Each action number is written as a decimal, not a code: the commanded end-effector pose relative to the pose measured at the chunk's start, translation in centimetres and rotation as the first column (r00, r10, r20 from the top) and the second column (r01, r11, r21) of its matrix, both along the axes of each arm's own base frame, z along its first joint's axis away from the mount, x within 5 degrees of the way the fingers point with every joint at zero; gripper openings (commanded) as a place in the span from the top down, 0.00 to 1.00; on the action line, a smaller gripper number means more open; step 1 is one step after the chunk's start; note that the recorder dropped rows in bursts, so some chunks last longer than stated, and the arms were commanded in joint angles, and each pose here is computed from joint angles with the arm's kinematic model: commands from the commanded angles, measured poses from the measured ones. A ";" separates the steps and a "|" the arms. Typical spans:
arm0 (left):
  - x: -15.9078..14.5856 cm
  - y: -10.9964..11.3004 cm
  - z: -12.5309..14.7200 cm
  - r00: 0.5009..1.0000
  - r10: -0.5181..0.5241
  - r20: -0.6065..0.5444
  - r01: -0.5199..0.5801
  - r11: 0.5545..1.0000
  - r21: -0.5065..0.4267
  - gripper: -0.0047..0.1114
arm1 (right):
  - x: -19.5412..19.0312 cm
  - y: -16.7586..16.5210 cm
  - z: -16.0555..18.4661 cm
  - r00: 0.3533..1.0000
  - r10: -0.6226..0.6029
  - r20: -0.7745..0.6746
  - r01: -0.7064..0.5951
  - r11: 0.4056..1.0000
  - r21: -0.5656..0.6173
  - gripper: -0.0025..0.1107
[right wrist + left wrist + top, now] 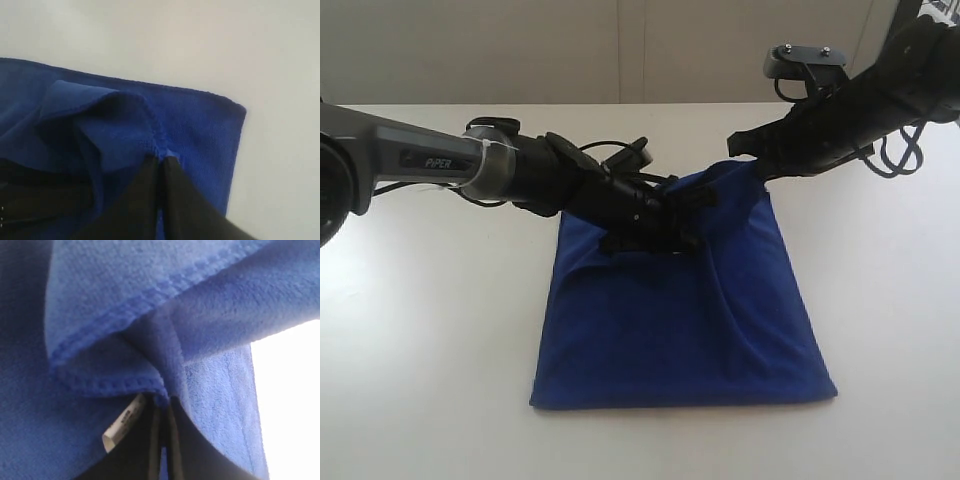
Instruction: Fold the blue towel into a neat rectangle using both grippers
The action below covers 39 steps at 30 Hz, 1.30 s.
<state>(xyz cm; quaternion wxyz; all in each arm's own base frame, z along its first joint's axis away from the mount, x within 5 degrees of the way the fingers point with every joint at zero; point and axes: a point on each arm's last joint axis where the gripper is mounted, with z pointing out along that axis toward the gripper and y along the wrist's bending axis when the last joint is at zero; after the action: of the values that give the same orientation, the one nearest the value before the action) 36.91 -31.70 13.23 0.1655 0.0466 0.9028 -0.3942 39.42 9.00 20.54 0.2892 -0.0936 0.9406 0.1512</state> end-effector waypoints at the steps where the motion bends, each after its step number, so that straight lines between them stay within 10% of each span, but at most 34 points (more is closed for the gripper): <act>1: -0.2 -0.2 0.0 1.000 -0.016 -0.015 0.016 1.000 -0.013 0.93 | 0.0 -0.4 0.0 1.000 -0.003 -0.001 0.003 1.000 -0.007 0.98; 7: -0.4 0.6 1.4 0.995 -0.097 -0.024 0.096 0.995 -0.021 0.93 | 0.0 -0.4 0.0 1.000 -0.003 -0.001 0.003 1.000 -0.007 0.98; 12: 1.1 5.7 5.2 0.984 -0.175 0.019 0.174 0.983 0.049 0.93 | 0.0 -0.7 -0.2 0.999 0.035 0.010 -0.035 0.997 -0.069 0.98; 20: 1.7 13.8 10.2 0.913 -0.402 0.076 0.351 0.866 0.357 0.96 | -1.0 -1.5 2.1 0.971 0.227 0.068 -0.199 0.936 -0.292 0.98; 33: -6.6 14.7 18.7 0.821 -0.571 0.021 0.444 0.662 0.604 0.96 | -9.9 -0.4 11.5 0.874 0.484 0.038 -0.429 0.807 -0.405 0.98; 39: -11.5 14.9 22.2 0.805 -0.584 0.106 0.411 0.677 0.611 0.96 | -15.1 -1.5 13.4 0.866 0.496 0.061 -0.431 0.803 -0.411 0.98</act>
<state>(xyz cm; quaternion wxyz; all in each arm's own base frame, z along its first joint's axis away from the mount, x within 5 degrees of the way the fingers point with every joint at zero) 27.95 -17.10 33.86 0.1544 0.3961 0.8960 -0.1281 26.51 8.12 33.53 0.3000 -0.3790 0.8749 0.0289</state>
